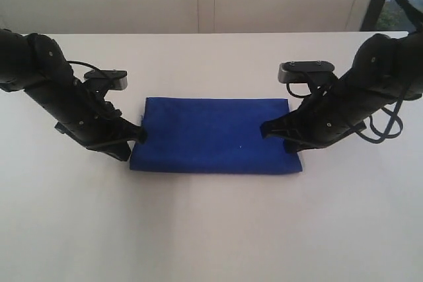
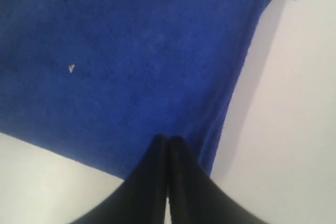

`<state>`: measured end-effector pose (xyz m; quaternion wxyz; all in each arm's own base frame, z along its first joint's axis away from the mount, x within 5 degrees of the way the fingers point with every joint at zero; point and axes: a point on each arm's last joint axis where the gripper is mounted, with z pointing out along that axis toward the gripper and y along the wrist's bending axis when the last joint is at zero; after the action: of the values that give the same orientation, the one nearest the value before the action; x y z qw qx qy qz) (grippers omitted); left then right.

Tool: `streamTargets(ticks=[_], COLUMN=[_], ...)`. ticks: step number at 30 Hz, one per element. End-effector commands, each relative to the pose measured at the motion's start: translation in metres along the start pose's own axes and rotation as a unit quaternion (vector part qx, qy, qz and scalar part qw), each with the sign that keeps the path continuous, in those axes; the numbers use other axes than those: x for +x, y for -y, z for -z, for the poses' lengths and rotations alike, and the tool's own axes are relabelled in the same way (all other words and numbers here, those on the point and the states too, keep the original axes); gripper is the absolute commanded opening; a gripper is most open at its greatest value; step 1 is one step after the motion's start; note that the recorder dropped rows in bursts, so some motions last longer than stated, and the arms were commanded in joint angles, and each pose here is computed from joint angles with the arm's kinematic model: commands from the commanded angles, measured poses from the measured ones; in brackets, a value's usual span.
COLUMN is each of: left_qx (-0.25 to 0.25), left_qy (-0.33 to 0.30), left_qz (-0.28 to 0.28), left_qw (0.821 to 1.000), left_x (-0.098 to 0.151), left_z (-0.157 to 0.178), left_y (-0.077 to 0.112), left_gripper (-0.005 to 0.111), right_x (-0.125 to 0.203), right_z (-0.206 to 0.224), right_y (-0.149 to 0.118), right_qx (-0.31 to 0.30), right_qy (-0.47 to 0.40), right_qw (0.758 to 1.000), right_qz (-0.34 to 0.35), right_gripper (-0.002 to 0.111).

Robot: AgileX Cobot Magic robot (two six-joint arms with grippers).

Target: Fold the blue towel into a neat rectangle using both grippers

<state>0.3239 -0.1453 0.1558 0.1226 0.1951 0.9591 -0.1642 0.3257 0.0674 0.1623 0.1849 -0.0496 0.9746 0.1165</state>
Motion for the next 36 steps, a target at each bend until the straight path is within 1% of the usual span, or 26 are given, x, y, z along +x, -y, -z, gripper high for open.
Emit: streamTargets(ticks=[1, 4, 7, 16, 20, 26, 31, 36], left_qx=[0.006, 0.006, 0.006, 0.012, 0.012, 0.018, 0.016, 0.019], left_qy=[-0.002, -0.002, -0.002, -0.014, -0.014, -0.032, -0.043, -0.048], left_qz=[0.004, 0.004, 0.004, 0.004, 0.004, 0.005, 0.014, 0.008], left_qw=[1.000, 1.000, 1.000, 1.000, 1.000, 0.999, 0.999, 0.999], left_x=[0.002, 0.002, 0.002, 0.004, 0.004, 0.008, 0.020, 0.022], left_z=[0.003, 0.003, 0.003, 0.003, 0.003, -0.001, -0.010, -0.011], left_y=[0.003, 0.003, 0.003, 0.004, 0.004, 0.004, 0.001, 0.002], left_gripper=[0.000, 0.000, 0.000, 0.000, 0.000, 0.000, 0.000, 0.000], right_x=[0.002, 0.004, 0.005, 0.005, 0.003, -0.001, -0.004, -0.007], right_z=[-0.009, -0.015, -0.018, -0.017, -0.013, -0.004, 0.008, 0.017], right_y=[0.004, 0.007, 0.009, 0.009, 0.009, 0.007, 0.004, 0.002], right_qx=[0.006, 0.017, 0.025, 0.027, 0.027, 0.028, 0.026, 0.026], right_qy=[-0.007, -0.020, -0.025, -0.021, -0.013, 0.008, 0.026, 0.041], right_qw=[1.000, 0.999, 0.999, 0.999, 0.999, 0.999, 0.999, 0.998], right_qz=[0.007, 0.019, 0.015, 0.014, 0.015, 0.018, 0.021, 0.027], right_gripper=[0.000, 0.000, 0.000, 0.000, 0.000, 0.000, 0.000, 0.000])
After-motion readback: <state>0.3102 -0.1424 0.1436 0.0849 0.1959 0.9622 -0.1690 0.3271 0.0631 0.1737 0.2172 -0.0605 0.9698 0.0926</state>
